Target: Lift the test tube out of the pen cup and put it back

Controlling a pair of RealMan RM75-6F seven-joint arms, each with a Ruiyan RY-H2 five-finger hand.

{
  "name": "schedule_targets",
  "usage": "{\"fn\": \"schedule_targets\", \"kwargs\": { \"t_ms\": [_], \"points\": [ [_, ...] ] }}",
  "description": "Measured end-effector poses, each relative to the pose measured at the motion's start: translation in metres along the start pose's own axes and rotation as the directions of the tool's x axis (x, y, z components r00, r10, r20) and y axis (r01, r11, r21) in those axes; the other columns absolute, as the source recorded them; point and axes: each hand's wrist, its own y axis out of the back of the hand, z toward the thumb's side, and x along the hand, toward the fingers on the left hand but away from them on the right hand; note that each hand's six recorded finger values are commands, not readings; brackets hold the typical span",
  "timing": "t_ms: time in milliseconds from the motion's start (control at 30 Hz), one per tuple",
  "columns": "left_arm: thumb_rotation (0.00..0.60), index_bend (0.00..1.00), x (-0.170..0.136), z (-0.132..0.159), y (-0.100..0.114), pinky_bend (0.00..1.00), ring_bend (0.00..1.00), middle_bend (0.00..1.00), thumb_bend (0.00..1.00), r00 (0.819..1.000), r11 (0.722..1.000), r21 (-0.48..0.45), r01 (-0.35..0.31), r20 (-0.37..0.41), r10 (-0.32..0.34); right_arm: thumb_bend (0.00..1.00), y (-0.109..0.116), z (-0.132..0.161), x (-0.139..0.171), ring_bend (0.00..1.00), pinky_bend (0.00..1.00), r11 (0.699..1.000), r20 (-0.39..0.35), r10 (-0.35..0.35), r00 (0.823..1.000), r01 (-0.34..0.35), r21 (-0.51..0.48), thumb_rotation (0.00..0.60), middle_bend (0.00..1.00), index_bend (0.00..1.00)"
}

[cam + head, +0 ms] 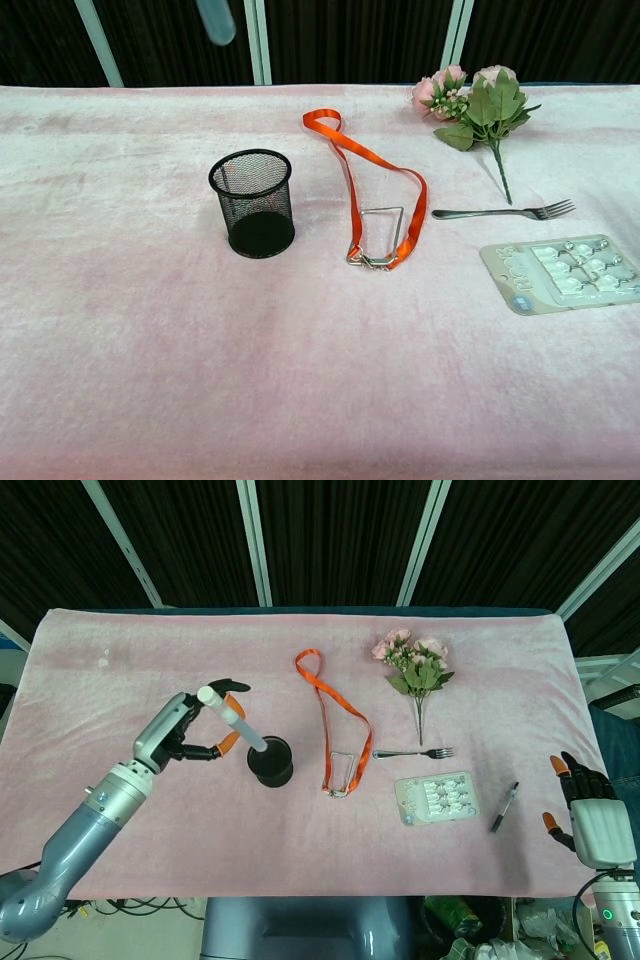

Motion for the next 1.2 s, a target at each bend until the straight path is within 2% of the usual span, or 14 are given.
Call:
{"fn": "schedule_targets", "kwargs": {
  "t_ms": [100, 167, 233, 333, 433, 533, 633, 733, 833, 933, 967, 1100, 1167, 1200],
  "points": [
    [0.600, 0.55, -0.004, 0.024, -0.007, 0.03, 0.00, 0.19, 0.43, 0.995, 0.984, -0.155, 0.083, 0.064, -0.074, 0.20, 0.000, -0.001, -0.001, 0.15, 0.18, 1.000, 0.006, 0.002, 1.000, -0.002, -0.003, 0.600, 0.06, 0.08],
    [0.600, 0.55, -0.009, 0.038, -0.010, 0.04, 0.00, 0.19, 0.43, 0.987, 0.976, -0.176, 0.132, 0.119, -0.112, 0.20, 0.000, -0.002, -0.001, 0.15, 0.18, 1.000, 0.011, 0.002, 1.000, -0.002, -0.002, 0.600, 0.06, 0.08],
    [0.600, 0.56, -0.014, 0.045, -0.012, 0.04, 0.00, 0.19, 0.43, 0.978, 0.976, -0.147, 0.161, 0.160, -0.137, 0.20, -0.001, -0.003, -0.001, 0.15, 0.18, 1.000, 0.014, 0.003, 1.000, -0.003, -0.002, 0.600, 0.06, 0.08],
    [0.600, 0.56, -0.021, 0.048, -0.015, 0.04, 0.00, 0.19, 0.43, 0.960, 0.982, -0.032, 0.184, 0.218, -0.173, 0.20, -0.002, -0.004, -0.001, 0.15, 0.18, 1.000, 0.015, 0.010, 1.000, -0.010, -0.002, 0.600, 0.06, 0.08],
    [0.600, 0.56, -0.024, 0.044, -0.018, 0.04, 0.00, 0.20, 0.43, 0.948, 0.978, 0.118, 0.174, 0.250, -0.199, 0.20, -0.002, -0.004, -0.002, 0.15, 0.18, 1.000, 0.015, 0.012, 1.000, -0.012, 0.000, 0.600, 0.06, 0.08],
    [0.600, 0.56, -0.021, 0.035, -0.017, 0.04, 0.00, 0.20, 0.43, 0.945, 0.958, 0.262, 0.121, 0.264, -0.191, 0.20, -0.004, -0.004, -0.002, 0.15, 0.18, 1.000, 0.016, 0.021, 1.000, -0.021, 0.001, 0.600, 0.06, 0.08],
    [0.600, 0.56, -0.014, 0.025, -0.018, 0.04, 0.00, 0.20, 0.43, 0.944, 0.909, 0.414, 0.040, 0.283, -0.170, 0.20, -0.004, -0.006, -0.003, 0.15, 0.18, 1.000, 0.021, 0.025, 0.999, -0.025, 0.002, 0.600, 0.06, 0.08],
    [0.600, 0.57, -0.005, 0.016, -0.021, 0.04, 0.00, 0.20, 0.43, 0.940, 0.821, 0.567, -0.060, 0.308, -0.144, 0.20, -0.004, -0.007, -0.003, 0.15, 0.18, 1.000, 0.028, 0.027, 0.999, -0.027, 0.000, 0.600, 0.06, 0.08],
    [0.600, 0.57, 0.006, 0.007, -0.025, 0.04, 0.00, 0.21, 0.43, 0.936, 0.694, 0.701, -0.160, 0.331, -0.119, 0.20, -0.004, -0.008, -0.003, 0.15, 0.18, 1.000, 0.030, 0.026, 0.999, -0.026, -0.002, 0.600, 0.06, 0.08],
    [0.600, 0.58, 0.018, -0.001, -0.028, 0.04, 0.00, 0.21, 0.43, 0.933, 0.538, 0.807, -0.245, 0.347, -0.096, 0.20, -0.005, -0.007, -0.003, 0.15, 0.18, 1.000, 0.027, 0.027, 0.999, -0.027, -0.002, 0.600, 0.06, 0.08],
    [0.600, 0.58, 0.024, -0.004, -0.029, 0.04, 0.00, 0.21, 0.43, 0.931, 0.467, 0.840, -0.276, 0.355, -0.087, 0.20, -0.006, -0.006, -0.003, 0.15, 0.18, 1.000, 0.025, 0.030, 0.999, -0.030, 0.000, 0.600, 0.06, 0.08],
    [0.600, 0.58, 0.048, -0.010, -0.036, 0.04, 0.00, 0.21, 0.43, 0.921, 0.271, 0.894, -0.358, 0.385, -0.056, 0.20, -0.010, -0.005, -0.004, 0.15, 0.18, 0.999, 0.027, 0.047, 0.999, -0.047, 0.005, 0.600, 0.06, 0.08],
    [0.600, 0.58, 0.064, -0.010, -0.045, 0.05, 0.00, 0.21, 0.43, 0.916, 0.229, 0.897, -0.379, 0.398, -0.042, 0.20, -0.011, -0.005, -0.004, 0.15, 0.18, 0.999, 0.030, 0.050, 0.998, -0.050, 0.005, 0.600, 0.06, 0.08],
    [0.600, 0.58, 0.069, -0.009, -0.048, 0.05, 0.00, 0.21, 0.43, 0.915, 0.224, 0.896, -0.383, 0.401, -0.037, 0.20, -0.011, -0.006, -0.004, 0.15, 0.18, 0.999, 0.031, 0.049, 0.998, -0.049, 0.004, 0.600, 0.06, 0.08]
  ]
}}
